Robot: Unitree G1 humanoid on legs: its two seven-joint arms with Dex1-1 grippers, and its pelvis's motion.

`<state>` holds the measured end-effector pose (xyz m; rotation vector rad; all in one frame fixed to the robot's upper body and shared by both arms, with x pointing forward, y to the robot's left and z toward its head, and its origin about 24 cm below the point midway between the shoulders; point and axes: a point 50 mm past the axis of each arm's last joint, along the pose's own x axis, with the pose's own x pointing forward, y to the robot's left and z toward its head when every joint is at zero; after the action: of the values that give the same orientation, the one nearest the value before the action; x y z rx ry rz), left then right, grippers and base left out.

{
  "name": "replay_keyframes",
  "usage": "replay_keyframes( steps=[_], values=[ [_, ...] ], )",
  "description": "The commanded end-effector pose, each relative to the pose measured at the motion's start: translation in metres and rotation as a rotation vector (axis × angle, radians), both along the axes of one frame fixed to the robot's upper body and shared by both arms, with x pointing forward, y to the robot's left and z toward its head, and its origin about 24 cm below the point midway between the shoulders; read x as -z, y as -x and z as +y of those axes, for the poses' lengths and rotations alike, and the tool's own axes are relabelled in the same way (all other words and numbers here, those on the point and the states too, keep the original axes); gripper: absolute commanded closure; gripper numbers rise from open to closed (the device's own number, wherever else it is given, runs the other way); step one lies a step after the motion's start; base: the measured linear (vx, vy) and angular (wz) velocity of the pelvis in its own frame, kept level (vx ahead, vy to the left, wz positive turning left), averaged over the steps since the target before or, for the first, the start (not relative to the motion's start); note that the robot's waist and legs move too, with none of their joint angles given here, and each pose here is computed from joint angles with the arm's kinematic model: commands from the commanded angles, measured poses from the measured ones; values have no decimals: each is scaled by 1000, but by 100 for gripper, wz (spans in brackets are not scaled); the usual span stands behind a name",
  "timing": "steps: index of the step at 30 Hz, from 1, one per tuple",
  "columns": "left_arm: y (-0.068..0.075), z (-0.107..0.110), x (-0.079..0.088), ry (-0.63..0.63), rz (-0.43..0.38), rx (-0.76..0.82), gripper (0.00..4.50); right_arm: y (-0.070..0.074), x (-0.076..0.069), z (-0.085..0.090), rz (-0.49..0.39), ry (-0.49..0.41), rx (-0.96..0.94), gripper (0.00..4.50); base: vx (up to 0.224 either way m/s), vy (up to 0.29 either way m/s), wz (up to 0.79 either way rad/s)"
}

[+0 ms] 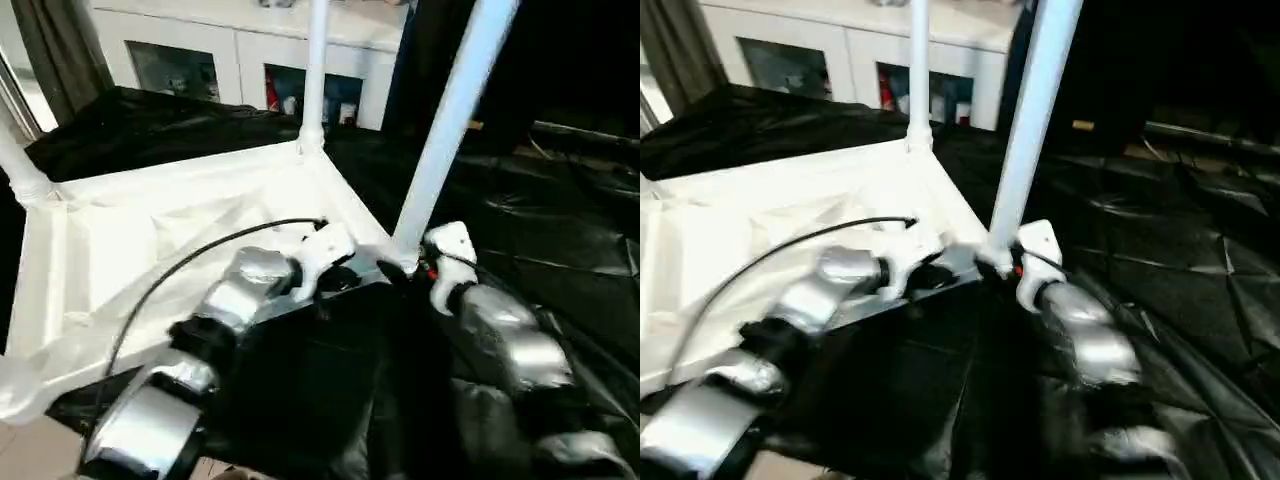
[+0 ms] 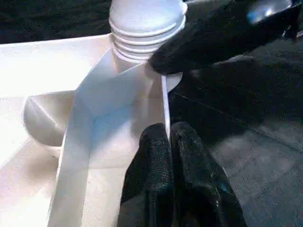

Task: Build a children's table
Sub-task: Rotate leg to tighten

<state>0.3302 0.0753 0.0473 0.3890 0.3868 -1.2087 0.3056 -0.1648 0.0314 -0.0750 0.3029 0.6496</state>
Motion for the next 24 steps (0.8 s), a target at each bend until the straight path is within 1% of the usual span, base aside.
replay_keyframes(
  steps=[1,2,3,5,7,11,17,19,20,24],
  values=[
    [9,-1,3,18,26,100,450,5,-10,8,-28,-33,-143,72,0,0,0],
    [9,-1,3,18,26,100,450,5,-10,8,-28,-33,-143,72,0,0,0],
    [12,8,1,28,37,145,450,11,-14,3,-19,-25,-224,72,0,0,0],
    [14,17,-1,31,53,180,450,17,-17,-1,-8,-20,-300,72,0,0,0],
    [15,22,-2,28,71,201,450,20,-20,-3,-8,-28,-338,72,0,0,0],
    [17,26,-3,30,87,224,450,22,-22,-3,-6,-36,-367,72,0,0,0],
    [21,30,-5,39,100,256,450,26,-21,-3,12,-31,-418,72,0,0,0],
    [22,31,-5,41,101,261,450,26,-21,-3,16,-36,-425,97,0,0,0],
    [22,31,-5,42,101,263,450,27,-21,-2,21,-38,-433,97,0,0,0],
    [21,30,-6,40,96,261,450,27,-19,-1,40,-34,-449,142,0,0,0]
  ],
)
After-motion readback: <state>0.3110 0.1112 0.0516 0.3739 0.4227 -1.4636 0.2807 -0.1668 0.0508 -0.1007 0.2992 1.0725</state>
